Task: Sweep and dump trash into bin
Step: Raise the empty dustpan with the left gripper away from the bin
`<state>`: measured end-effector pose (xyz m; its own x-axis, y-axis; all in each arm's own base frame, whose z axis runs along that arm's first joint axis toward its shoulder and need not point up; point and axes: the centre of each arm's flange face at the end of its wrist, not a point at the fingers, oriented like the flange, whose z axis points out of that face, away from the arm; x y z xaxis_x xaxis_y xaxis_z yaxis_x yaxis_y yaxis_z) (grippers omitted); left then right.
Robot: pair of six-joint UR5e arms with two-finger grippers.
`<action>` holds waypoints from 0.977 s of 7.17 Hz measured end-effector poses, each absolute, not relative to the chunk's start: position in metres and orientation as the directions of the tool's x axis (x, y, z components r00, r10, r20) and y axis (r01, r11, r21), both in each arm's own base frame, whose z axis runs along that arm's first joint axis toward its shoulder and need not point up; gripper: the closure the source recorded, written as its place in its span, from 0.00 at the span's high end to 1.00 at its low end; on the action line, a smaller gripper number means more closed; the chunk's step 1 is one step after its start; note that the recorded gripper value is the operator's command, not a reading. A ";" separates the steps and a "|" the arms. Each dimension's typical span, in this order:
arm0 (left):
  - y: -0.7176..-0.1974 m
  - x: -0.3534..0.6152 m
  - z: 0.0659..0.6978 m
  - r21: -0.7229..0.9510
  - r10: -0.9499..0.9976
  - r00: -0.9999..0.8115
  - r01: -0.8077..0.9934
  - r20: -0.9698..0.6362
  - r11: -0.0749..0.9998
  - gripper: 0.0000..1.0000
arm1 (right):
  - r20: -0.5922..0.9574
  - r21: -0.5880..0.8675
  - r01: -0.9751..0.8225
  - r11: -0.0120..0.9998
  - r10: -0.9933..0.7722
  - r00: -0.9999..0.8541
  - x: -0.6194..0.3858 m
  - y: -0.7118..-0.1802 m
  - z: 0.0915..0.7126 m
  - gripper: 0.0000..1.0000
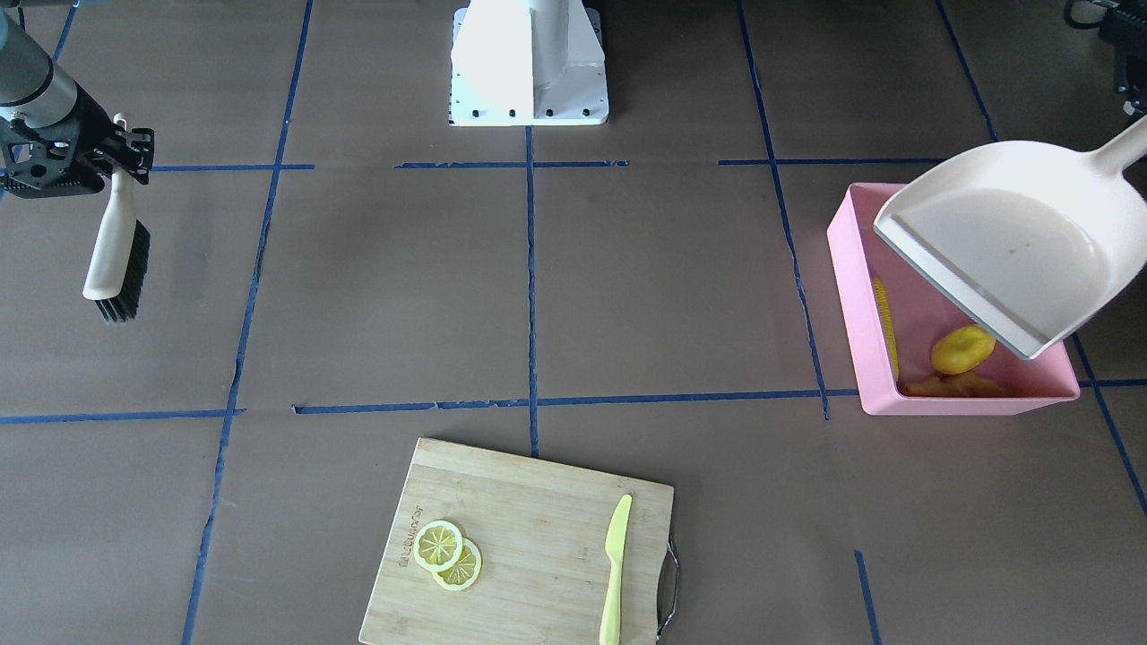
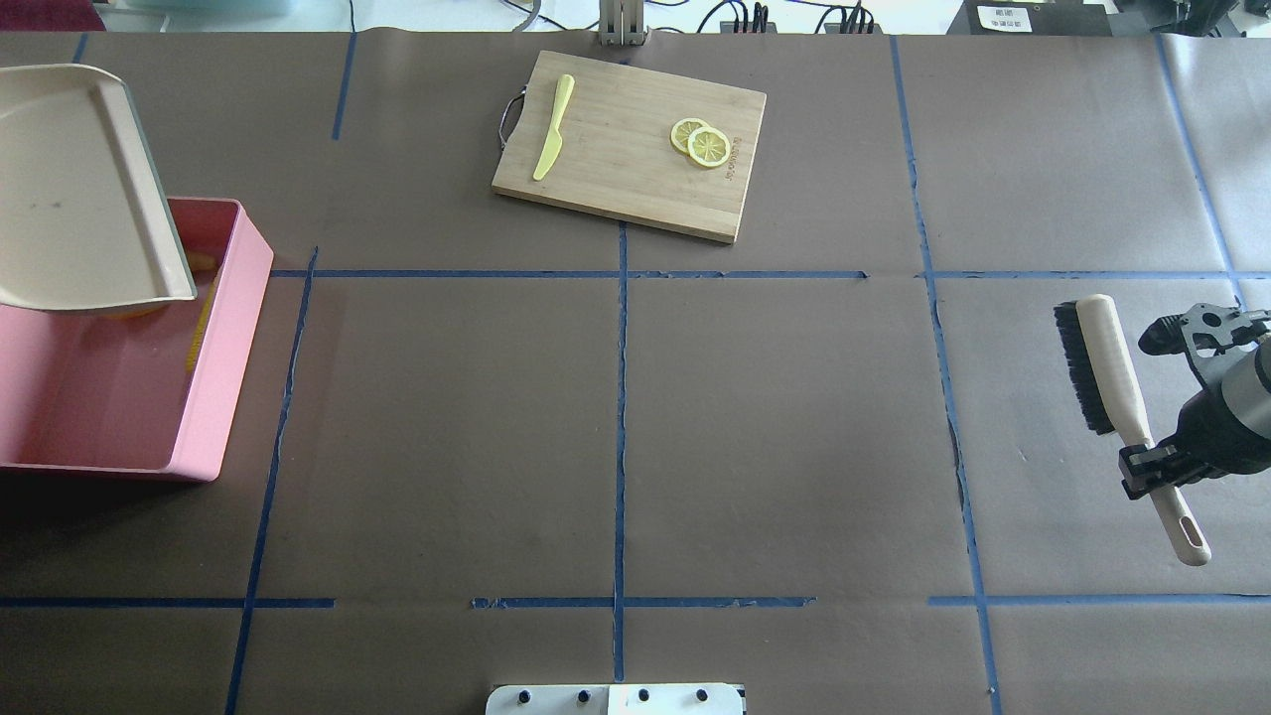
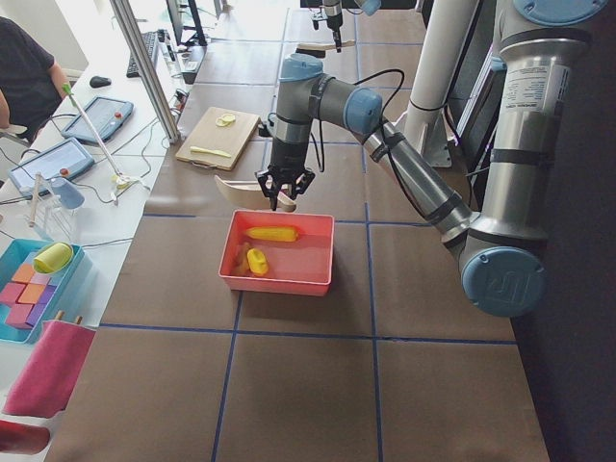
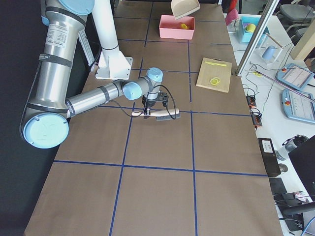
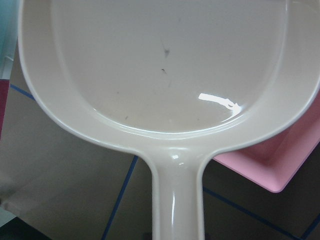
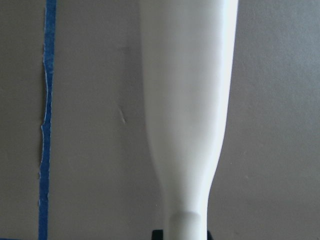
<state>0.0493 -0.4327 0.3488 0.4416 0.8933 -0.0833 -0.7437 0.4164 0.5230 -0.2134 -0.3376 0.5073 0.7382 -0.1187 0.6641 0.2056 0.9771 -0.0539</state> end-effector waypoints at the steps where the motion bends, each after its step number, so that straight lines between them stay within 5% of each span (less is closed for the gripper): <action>1: -0.428 0.074 0.338 0.538 0.898 0.430 -0.736 -0.099 0.412 0.00 | 0.673 -0.060 0.198 0.978 -0.107 0.732 -0.208 -0.337 0.529 0.00; 7: -0.415 0.175 0.292 0.591 0.927 0.349 -0.722 -0.136 0.359 0.00 | 0.696 -0.205 0.159 0.966 0.029 0.717 -0.196 -0.368 0.598 0.02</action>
